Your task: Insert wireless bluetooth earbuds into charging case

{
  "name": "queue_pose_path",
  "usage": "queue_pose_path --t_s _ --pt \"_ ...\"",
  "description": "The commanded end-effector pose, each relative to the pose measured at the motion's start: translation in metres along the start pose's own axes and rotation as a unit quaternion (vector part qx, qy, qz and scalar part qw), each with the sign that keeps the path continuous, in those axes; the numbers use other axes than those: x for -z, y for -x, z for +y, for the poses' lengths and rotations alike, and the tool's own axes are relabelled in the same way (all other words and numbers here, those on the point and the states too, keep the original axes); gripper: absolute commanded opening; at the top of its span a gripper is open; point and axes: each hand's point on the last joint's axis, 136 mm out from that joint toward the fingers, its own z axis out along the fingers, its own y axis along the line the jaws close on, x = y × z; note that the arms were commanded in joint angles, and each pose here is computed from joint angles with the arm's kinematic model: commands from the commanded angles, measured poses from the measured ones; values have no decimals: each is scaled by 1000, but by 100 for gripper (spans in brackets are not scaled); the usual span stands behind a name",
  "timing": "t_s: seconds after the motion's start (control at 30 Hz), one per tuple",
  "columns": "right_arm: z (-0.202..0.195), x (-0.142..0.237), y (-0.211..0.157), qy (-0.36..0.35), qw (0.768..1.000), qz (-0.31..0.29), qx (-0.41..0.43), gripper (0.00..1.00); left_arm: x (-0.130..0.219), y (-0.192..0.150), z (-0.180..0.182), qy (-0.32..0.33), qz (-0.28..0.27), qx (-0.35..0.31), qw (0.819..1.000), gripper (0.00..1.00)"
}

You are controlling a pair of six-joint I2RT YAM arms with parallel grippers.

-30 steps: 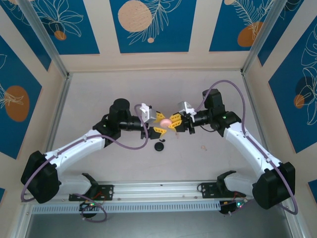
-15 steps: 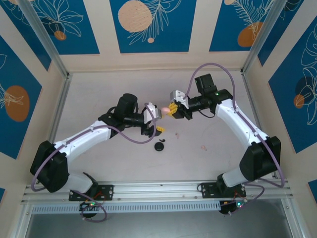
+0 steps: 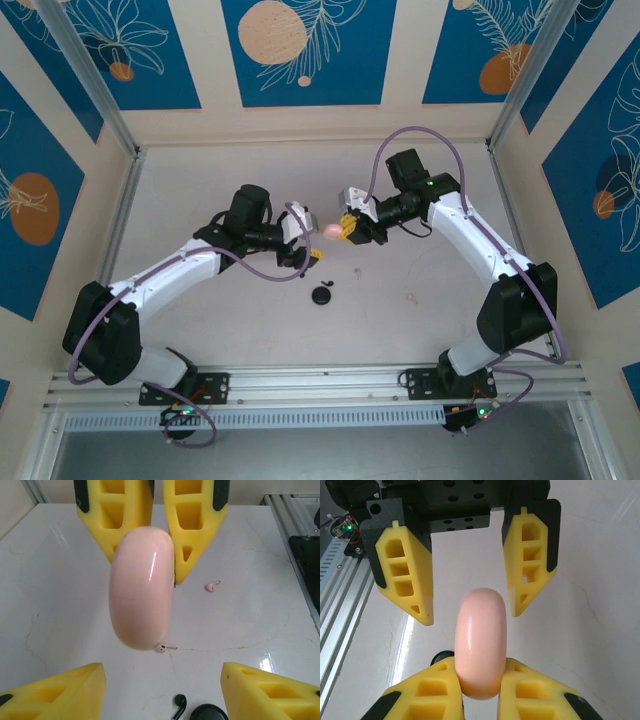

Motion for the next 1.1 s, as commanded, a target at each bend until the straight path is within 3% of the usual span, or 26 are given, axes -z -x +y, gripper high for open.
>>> queue_pose_path --t_s 0.0,0.4,0.73,0.93,1.07 --pt "11 -3 6 21 1000 -9 6 13 6 23 -7 -31 -40 -18 999 61" --pt "17 -16 15 61 998 -27 8 13 8 32 -10 -39 -57 -16 997 47" --pt "21 -14 20 66 997 -41 2 14 8 30 -10 -40 -58 -9 997 21" --pt "16 -7 29 50 996 -75 -13 35 8 30 -11 -38 -56 -11 998 17" --pt "14 -7 33 48 995 -84 -20 42 8 31 -11 -39 -58 -11 998 17"
